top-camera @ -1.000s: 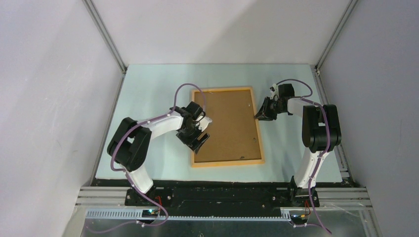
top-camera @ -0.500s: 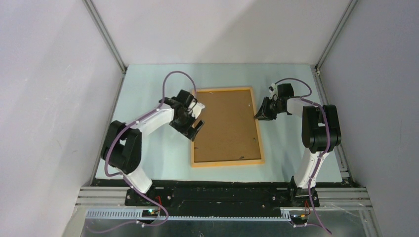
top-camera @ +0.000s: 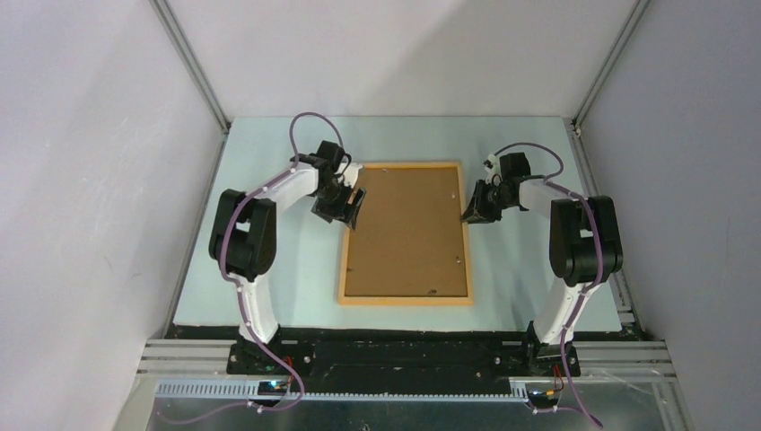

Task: Put the photo into the frame
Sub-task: Install the photo frame at the center of the board.

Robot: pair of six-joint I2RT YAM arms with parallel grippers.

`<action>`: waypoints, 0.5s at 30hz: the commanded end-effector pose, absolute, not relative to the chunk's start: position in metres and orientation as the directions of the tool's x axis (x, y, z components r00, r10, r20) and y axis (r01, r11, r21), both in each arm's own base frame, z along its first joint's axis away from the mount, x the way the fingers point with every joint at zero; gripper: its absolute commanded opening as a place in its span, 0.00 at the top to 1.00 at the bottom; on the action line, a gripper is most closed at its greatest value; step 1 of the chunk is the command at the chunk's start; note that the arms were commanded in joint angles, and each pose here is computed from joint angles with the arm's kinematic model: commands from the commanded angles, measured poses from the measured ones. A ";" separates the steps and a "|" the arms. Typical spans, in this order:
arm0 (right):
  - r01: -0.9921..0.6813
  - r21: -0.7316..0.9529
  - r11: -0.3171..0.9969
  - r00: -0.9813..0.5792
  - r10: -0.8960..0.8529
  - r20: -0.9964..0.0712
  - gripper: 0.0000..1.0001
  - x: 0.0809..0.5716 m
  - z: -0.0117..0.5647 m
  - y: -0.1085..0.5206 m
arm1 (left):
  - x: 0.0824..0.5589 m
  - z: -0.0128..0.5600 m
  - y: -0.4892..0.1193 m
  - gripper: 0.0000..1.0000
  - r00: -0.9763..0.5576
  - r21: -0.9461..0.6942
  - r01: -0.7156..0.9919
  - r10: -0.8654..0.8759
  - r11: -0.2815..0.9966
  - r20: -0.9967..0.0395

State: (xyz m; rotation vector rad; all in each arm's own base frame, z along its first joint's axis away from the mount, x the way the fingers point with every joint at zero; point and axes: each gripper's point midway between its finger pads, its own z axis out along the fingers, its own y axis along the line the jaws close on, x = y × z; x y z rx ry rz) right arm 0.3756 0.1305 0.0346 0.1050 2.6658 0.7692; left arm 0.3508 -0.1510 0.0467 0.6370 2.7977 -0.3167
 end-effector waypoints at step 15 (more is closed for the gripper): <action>-0.146 0.558 0.817 -0.896 0.130 -0.425 0.80 0.377 0.072 0.142 | 0.373 0.038 -0.167 0.45 -0.908 -0.246 0.381 0.312 0.891 -0.279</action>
